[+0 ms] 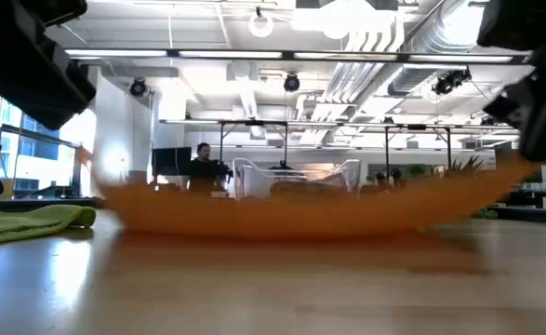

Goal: Fold microfiber towels
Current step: Fold the orange towel on the table

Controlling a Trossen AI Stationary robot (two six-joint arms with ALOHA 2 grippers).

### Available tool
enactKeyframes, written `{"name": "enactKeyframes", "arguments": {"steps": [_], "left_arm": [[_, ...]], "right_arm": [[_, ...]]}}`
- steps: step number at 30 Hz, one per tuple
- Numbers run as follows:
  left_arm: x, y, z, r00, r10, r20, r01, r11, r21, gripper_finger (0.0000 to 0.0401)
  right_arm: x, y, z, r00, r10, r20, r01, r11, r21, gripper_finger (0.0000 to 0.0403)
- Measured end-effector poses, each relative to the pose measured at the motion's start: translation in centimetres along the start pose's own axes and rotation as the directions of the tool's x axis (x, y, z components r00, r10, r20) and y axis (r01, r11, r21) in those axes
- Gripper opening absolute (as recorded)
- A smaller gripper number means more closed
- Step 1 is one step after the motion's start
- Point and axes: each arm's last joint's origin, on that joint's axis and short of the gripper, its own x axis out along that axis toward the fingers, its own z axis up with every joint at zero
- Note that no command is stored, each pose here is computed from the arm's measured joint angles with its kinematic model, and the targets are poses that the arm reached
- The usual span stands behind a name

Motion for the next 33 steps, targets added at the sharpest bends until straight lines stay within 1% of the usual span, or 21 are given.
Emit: {"name": "enactKeyframes", "arguments": {"steps": [3, 6, 8, 10, 12, 14, 15, 18, 19, 20, 21, 23, 25, 27, 29, 33], "left_arm": [[0.0, -0.3, -0.3, 0.998, -0.054, -0.04, 0.053, 0.998, -0.031, 0.0073], [-0.3, -0.5, -0.3, 0.992, -0.107, -0.067, 0.104, 0.994, -0.043, 0.0111], [-0.7, -0.6, 0.1, 0.99, -0.133, -0.052, 0.131, 0.991, -0.034, 0.0132], [-0.9, -0.1, 0.7, 0.994, -0.106, -0.025, 0.106, 0.994, -0.014, 0.0142], [-0.6, 0.9, 1.4, 0.998, -0.057, -0.002, 0.057, 0.998, -0.012, 0.0138], [-0.1, 2.1, 2.3, 0.999, -0.045, -0.004, 0.045, 0.999, -0.002, 0.0117], [0.3, 2.8, 2.7, 0.998, -0.054, -0.011, 0.054, 0.999, 0.005, 0.0102], [1.6, 4.8, 4.0, 0.996, -0.087, -0.005, 0.088, 0.996, 0.032, 0.0047], [2.0, 5.5, 4.5, 0.994, -0.108, 0.01, 0.107, 0.993, 0.043, 0.0027], [2.4, 6.2, 5.0, 0.991, -0.128, 0.028, 0.127, 0.99, 0.054, 0.0014], [2.8, 6.9, 5.4, 0.987, -0.153, 0.041, 0.15, 0.987, 0.058, 0.0007], [3.7, 8.3, 5.9, 0.98, -0.189, 0.059, 0.185, 0.98, 0.068, 0.0011], [4.5, 9.6, 6.0, 0.979, -0.195, 0.055, 0.191, 0.979, 0.078, 0.0013], [5.3, 10.7, 5.9, 0.981, -0.188, 0.054, 0.183, 0.979, 0.088, 0.0007], [5.9, 11.7, 5.6, 0.985, -0.171, 0.033, 0.168, 0.983, 0.077, 0.0002], [6.7, 13.0, 5.1, 0.992, -0.127, 0.012, 0.126, 0.991, 0.053, 0.0004]], "right_arm": [[0.3, 0.4, -0.4, 0.998, 0.045, -0.051, -0.042, 0.997, 0.069, 0.0081], [0.1, 0.7, -0.5, 0.992, 0.098, -0.079, -0.09, 0.991, 0.101, 0.0128], [-0.4, 0.6, -0.5, 0.987, 0.123, -0.102, -0.112, 0.987, 0.113, 0.0148], [-0.9, -0.1, -0.2, 0.989, 0.101, -0.106, -0.087, 0.987, 0.133, 0.0154], [-1.5, -1.3, 0.1, 0.995, 0.036, -0.098, -0.022, 0.99, 0.139, 0.0145], [-2.1, -2.6, 0.8, 0.997, -0.005, -0.082, 0.016, 0.991, 0.136, 0.0118], [-2.4, -3.3, 1.1, 0.996, -0.031, -0.078, 0.041, 0.99, 0.133, 0.01], [-2.9, -5.6, 2.2, 0.994, -0.09, -0.059, 0.097, 0.989, 0.116, 0.0028], [-2.9, -6.3, 2.6, 0.992, -0.113, -0.053, 0.118, 0.986, 0.116, 0.0015], [-2.7, -7.1, 3.0, 0.991, -0.125, -0.042, 0.129, 0.984, 0.122, 0.001], [-2.4, -8.0, 3.2, 0.993, -0.115, -0.024, 0.117, 0.983, 0.14, 0.0014], [-1.2, -10.0, 2.9, 0.997, -0.077, 0.019, 0.072, 0.979, 0.191, 0.0017], [0.1, -12.2, 1.8, 0.996, -0.037, 0.08, 0.014, 0.964, 0.264, 0.0006], [0.9, -14.1, 0.7, 0.987, -0.019, 0.161, -0.04, 0.935, 0.353, 0.0004], [1.2, -15.7, -0.2, 0.977, -0.039, 0.211, -0.059, 0.896, 0.439, 0.0011], [1.0, -17.6, -1.0, 0.974, -0.112, 0.199, -0.022, 0.821, 0.571, 0.0029]]}}
